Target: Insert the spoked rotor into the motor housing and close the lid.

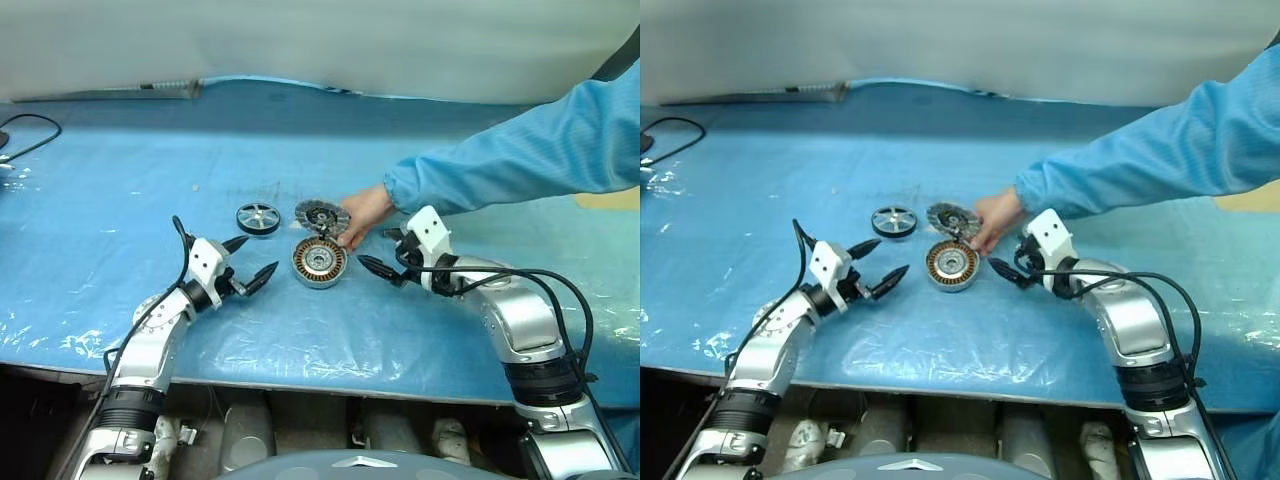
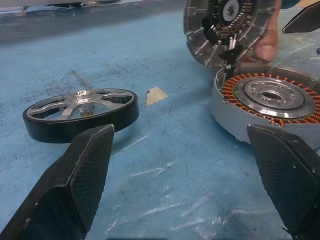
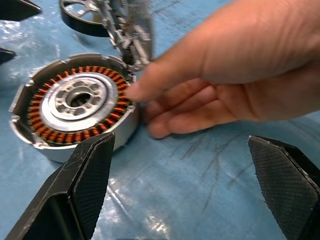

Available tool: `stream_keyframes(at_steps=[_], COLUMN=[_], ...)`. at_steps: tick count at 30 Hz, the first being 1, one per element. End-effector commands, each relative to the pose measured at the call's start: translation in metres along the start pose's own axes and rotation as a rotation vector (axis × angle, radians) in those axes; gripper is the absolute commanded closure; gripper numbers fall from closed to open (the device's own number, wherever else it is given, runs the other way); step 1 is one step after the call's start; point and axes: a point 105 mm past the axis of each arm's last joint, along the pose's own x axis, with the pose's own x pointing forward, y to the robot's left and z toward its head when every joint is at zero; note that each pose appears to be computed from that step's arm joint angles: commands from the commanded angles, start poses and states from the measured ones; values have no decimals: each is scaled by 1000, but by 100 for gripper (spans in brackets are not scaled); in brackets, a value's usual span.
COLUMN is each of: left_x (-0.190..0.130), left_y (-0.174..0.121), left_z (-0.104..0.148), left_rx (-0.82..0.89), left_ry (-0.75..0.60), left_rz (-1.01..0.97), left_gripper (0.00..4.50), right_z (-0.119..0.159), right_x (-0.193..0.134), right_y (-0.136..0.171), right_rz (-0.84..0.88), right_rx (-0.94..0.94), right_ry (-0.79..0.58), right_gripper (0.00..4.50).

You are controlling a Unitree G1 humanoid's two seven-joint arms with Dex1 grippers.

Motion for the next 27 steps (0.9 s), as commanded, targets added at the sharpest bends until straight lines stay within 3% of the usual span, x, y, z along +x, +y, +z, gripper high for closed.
stream_keyframes(at_steps=[1, 18, 27], left_x=[3, 2, 5], left_y=[0, -1, 0], left_z=[17, 20, 18], left_rx=[33, 30, 31], left_ry=[-43, -39, -40], left_rz=[-13, -5, -9], left_gripper=[0, 0, 0], right_z=[7, 17, 45], right_x=[-1, 3, 38], right_y=[-4, 2, 10], right_rz=[-21, 18, 42], right_rx=[-23, -58, -182], right_ry=[-34, -55, -75], right_gripper=[2, 2, 2])
